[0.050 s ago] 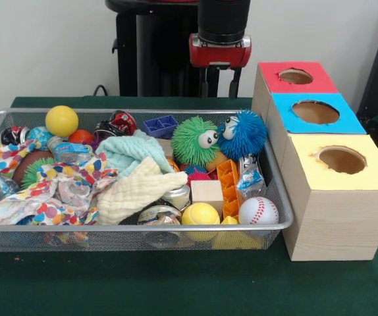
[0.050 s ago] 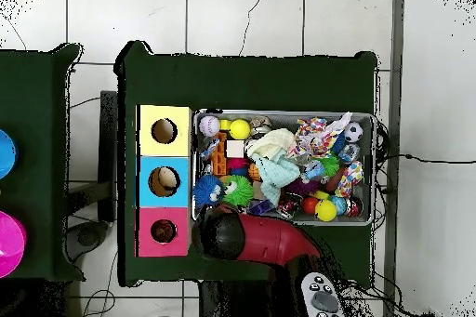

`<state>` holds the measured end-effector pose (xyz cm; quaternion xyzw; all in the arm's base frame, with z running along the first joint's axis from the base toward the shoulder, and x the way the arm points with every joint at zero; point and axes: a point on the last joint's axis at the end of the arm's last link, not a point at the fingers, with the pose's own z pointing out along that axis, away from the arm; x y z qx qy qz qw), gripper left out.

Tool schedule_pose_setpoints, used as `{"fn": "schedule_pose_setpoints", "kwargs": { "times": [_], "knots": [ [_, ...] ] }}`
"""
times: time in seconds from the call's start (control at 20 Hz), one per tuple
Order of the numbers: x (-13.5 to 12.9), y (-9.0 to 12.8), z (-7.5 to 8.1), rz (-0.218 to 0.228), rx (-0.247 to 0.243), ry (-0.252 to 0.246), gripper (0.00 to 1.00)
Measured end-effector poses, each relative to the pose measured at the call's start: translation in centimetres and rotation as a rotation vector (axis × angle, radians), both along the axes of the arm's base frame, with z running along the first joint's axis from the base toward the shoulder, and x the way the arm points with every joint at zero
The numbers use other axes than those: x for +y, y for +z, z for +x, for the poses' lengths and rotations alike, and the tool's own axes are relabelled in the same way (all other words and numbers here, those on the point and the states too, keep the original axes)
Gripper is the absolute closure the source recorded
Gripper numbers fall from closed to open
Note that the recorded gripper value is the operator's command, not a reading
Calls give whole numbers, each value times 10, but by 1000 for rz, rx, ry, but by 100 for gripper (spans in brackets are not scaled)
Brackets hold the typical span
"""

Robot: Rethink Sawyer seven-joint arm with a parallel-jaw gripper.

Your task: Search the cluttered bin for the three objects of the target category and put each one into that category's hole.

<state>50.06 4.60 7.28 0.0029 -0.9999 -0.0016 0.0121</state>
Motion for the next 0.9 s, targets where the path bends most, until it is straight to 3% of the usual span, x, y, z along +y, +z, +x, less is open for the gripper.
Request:
{"fn": "schedule_pose_setpoints", "kwargs": {
  "times": [0.35,0.9],
  "knots": [
    [-14,2,15,-14,-29,-12,0],
    [-20,-14,13,-17,-33,-6,0]
  ]
}}
